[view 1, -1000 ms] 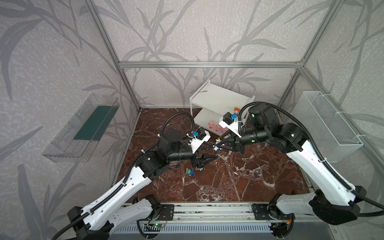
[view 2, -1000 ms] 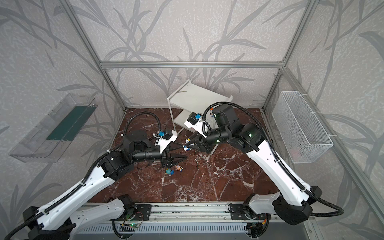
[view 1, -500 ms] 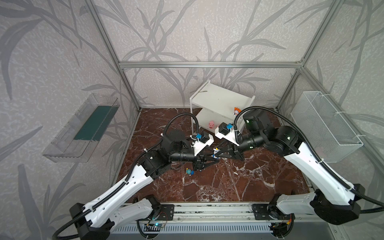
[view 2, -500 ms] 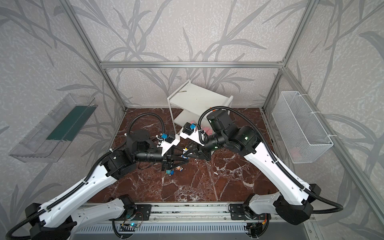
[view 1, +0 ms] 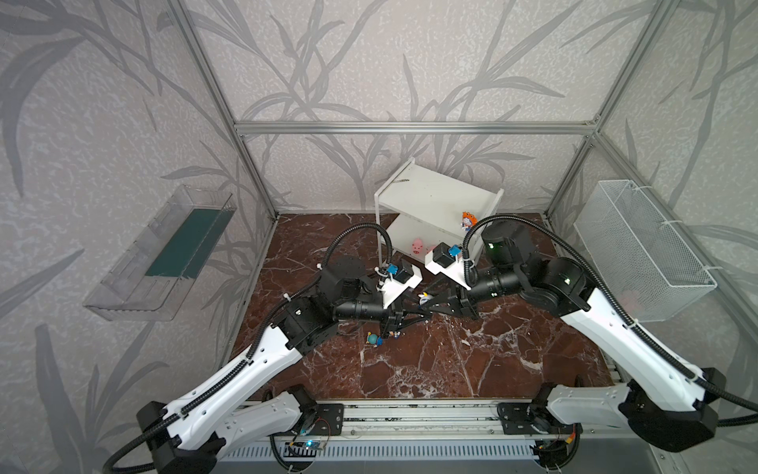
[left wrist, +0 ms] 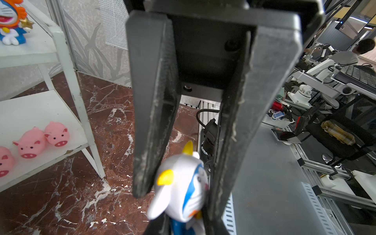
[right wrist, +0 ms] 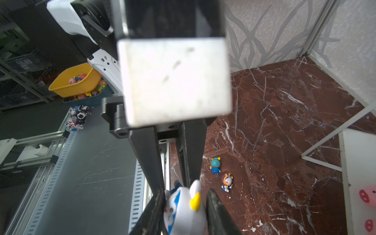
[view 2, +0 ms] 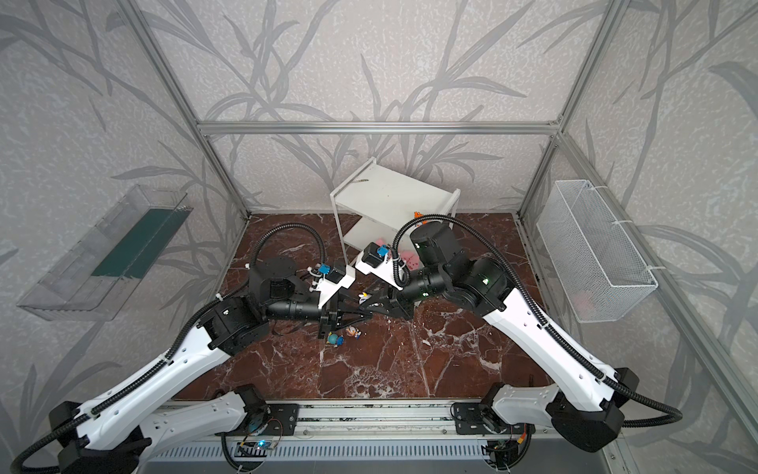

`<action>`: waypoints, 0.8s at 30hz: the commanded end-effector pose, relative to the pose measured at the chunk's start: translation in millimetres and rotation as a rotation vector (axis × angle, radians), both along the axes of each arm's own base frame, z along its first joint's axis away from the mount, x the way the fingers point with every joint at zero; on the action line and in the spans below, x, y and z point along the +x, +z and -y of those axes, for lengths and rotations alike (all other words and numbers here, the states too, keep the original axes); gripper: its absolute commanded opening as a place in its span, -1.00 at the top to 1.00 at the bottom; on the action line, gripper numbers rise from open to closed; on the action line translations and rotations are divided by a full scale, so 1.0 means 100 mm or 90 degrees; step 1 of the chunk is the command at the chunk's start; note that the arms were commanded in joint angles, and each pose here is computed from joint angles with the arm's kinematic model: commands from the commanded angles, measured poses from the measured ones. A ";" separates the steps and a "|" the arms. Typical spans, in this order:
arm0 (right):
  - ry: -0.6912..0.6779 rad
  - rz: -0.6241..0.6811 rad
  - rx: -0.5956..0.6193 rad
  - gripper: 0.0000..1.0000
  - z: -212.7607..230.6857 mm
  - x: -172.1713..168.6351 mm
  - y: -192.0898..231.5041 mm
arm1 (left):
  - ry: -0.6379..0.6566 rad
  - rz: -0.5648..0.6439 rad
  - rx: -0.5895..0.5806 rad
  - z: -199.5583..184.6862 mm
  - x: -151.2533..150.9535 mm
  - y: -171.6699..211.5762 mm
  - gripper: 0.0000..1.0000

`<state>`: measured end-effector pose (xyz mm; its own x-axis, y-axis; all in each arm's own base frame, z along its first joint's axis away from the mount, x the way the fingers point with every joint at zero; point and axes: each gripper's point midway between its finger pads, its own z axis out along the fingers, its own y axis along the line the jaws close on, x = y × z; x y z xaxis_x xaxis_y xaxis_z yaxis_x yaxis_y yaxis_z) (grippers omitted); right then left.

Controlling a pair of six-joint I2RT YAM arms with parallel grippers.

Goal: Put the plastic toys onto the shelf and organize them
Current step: 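Raise the figurine with the right gripper toward the top tier while the left gripper withdraws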

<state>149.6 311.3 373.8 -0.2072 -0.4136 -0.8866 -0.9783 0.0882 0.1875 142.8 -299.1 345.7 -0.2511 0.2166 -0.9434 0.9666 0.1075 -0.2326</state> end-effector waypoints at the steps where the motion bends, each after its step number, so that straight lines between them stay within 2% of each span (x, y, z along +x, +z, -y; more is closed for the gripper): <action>1: -0.017 -0.007 0.068 0.21 -0.05 0.01 0.20 | 0.004 0.038 -0.040 -0.02 -0.02 0.18 0.74; 12: -0.085 -0.029 0.116 0.25 -0.10 0.18 0.18 | 0.025 0.055 -0.054 -0.07 -0.01 0.22 0.75; 17: -0.097 -0.033 0.121 0.37 -0.11 0.22 0.17 | 0.039 0.062 -0.056 -0.08 0.02 0.23 0.73; 20: -0.113 -0.027 0.121 0.43 -0.11 0.28 0.17 | 0.050 0.067 -0.058 -0.10 0.04 0.24 0.51; 24: -0.140 0.004 0.115 0.45 -0.09 0.41 0.22 | 0.072 0.073 -0.053 -0.15 0.07 0.23 -0.13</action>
<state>174.3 322.1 385.3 -0.3049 -0.2228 -0.9260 -0.9431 0.2060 0.2610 153.1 -289.3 358.5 -0.1996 0.1447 -0.9691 0.9652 0.1996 -0.1689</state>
